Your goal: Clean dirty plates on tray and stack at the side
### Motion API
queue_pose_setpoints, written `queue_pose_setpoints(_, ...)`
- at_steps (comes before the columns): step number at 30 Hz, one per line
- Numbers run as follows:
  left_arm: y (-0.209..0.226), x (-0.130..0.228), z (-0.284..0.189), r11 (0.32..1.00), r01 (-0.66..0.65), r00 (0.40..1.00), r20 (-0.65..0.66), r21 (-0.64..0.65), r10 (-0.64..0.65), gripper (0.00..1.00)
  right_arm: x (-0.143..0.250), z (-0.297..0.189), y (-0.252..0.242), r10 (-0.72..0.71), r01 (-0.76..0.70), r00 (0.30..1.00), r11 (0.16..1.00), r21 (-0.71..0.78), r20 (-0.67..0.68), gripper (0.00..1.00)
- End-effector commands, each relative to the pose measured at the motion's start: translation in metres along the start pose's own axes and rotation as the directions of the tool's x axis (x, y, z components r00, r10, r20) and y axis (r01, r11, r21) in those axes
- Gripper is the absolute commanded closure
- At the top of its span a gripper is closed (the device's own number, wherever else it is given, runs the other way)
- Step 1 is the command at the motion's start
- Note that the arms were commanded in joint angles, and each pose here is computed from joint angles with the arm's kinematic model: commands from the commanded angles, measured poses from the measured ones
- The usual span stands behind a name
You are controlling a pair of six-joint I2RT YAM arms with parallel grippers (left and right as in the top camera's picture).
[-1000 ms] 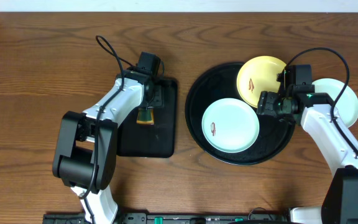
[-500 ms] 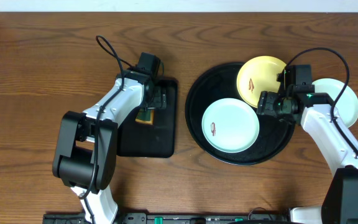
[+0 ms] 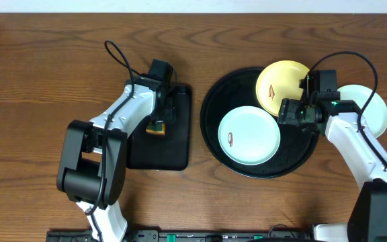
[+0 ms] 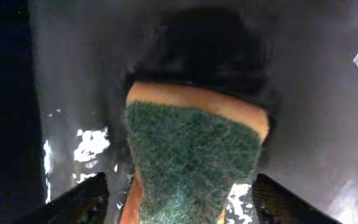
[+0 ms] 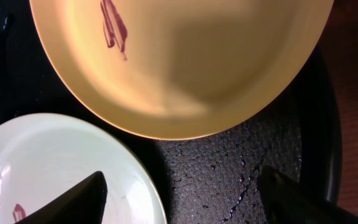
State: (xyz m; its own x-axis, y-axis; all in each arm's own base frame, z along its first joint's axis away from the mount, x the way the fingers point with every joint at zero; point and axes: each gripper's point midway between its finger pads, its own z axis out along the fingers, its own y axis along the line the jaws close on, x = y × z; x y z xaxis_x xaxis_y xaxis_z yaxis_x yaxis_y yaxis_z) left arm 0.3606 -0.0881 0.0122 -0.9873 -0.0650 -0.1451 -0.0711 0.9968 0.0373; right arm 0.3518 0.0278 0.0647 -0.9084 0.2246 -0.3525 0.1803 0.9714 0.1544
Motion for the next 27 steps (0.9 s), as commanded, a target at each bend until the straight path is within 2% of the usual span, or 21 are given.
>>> queue_pose_setpoints(1, 0.005, 0.012, 0.007, 1.0, -0.011, 0.999, -0.049, -0.022, 0.009, 0.67, 0.003, 0.004, -0.006, 0.009, -0.008, 1.0, 1.0, 0.015, -0.012, 0.23)
queue_pose_setpoints(2, 0.005, 0.013, 0.007, 1.0, -0.011, 0.998, -0.055, -0.024, 0.01, 0.81, 0.003, 0.004, -0.006, 0.008, -0.008, 1.0, 1.0, 0.015, -0.012, 0.23)
queue_pose_setpoints(3, 0.006, 0.014, 0.007, 1.0, -0.012, 0.998, -0.059, -0.025, 0.01, 0.9, 0.003, 0.004, -0.006, 0.008, -0.008, 1.0, 1.0, 0.015, -0.012, 0.23)
queue_pose_setpoints(5, 0.006, 0.016, 0.007, 1.0, -0.012, 0.998, -0.065, -0.027, 0.011, 0.9, 0.003, 0.004, -0.006, 0.008, -0.008, 1.0, 1.0, 0.015, -0.012, 0.23)
queue_pose_setpoints(6, 0.006, 0.016, 0.007, 1.0, -0.013, 0.998, -0.067, -0.028, 0.011, 0.71, 0.003, 0.004, -0.006, 0.008, -0.008, 1.0, 1.0, 0.015, -0.012, 0.23)
queue_pose_setpoints(7, 0.007, 0.017, 0.007, 1.0, -0.013, 0.998, -0.069, -0.029, 0.011, 0.41, 0.003, 0.004, -0.006, 0.008, -0.008, 1.0, 1.0, 0.015, -0.012, 0.23)
queue_pose_setpoints(8, 0.007, 0.018, 0.007, 0.999, -0.013, 0.997, -0.074, -0.03, 0.011, 0.25, 0.003, 0.004, -0.006, 0.008, -0.008, 1.0, 1.0, 0.015, -0.012, 0.23)
queue_pose_setpoints(14, 0.012, 0.032, 0.005, 0.999, -0.021, 0.991, -0.13, -0.049, 0.014, 0.28, 0.003, 0.004, -0.006, 0.008, -0.008, 1.0, 1.0, 0.015, -0.012, 0.23)
queue_pose_setpoints(16, 0.013, 0.036, 0.005, 0.998, -0.023, 0.989, -0.147, -0.054, 0.015, 0.33, 0.003, 0.004, -0.006, 0.009, -0.008, 1.0, 1.0, 0.015, -0.012, 0.23)
queue_pose_setpoints(19, 0.015, 0.039, 0.004, 0.998, -0.025, 0.987, -0.159, -0.059, 0.015, 0.78, 0.003, 0.004, -0.006, 0.008, -0.008, 1.0, 1.0, 0.015, -0.012, 0.23)
queue_pose_setpoints(20, 0.015, 0.039, 0.004, 0.998, -0.025, 0.987, -0.159, -0.059, 0.015, 0.86, 0.003, 0.004, -0.006, 0.008, -0.008, 1.0, 1.0, 0.015, -0.012, 0.23)
queue_pose_setpoints(22, 0.015, 0.039, 0.004, 0.998, -0.025, 0.987, -0.16, -0.059, 0.015, 0.87, 0.003, 0.004, -0.006, 0.008, -0.008, 1.0, 1.0, 0.015, -0.013, 0.23)
queue_pose_setpoints(23, 0.015, 0.039, 0.004, 0.998, -0.025, 0.987, -0.16, -0.059, 0.015, 0.7, 0.003, 0.004, -0.006, 0.008, -0.008, 1.0, 1.0, 0.015, -0.013, 0.23)
queue_pose_setpoints(24, 0.015, 0.039, 0.004, 0.998, -0.025, 0.987, -0.16, -0.059, 0.015, 0.46, 0.003, 0.004, -0.006, 0.008, -0.008, 1.0, 1.0, 0.015, -0.013, 0.23)
queue_pose_setpoints(25, 0.015, 0.039, 0.004, 0.998, -0.025, 0.987, -0.16, -0.059, 0.015, 0.32, 0.003, 0.004, -0.006, 0.008, -0.008, 1.0, 1.0, 0.015, -0.013, 0.23)
queue_pose_setpoints(27, 0.015, 0.039, 0.004, 0.998, -0.025, 0.987, -0.16, -0.059, 0.015, 0.31, 0.003, 0.004, -0.006, 0.008, -0.008, 1.0, 1.0, 0.015, -0.013, 0.23)
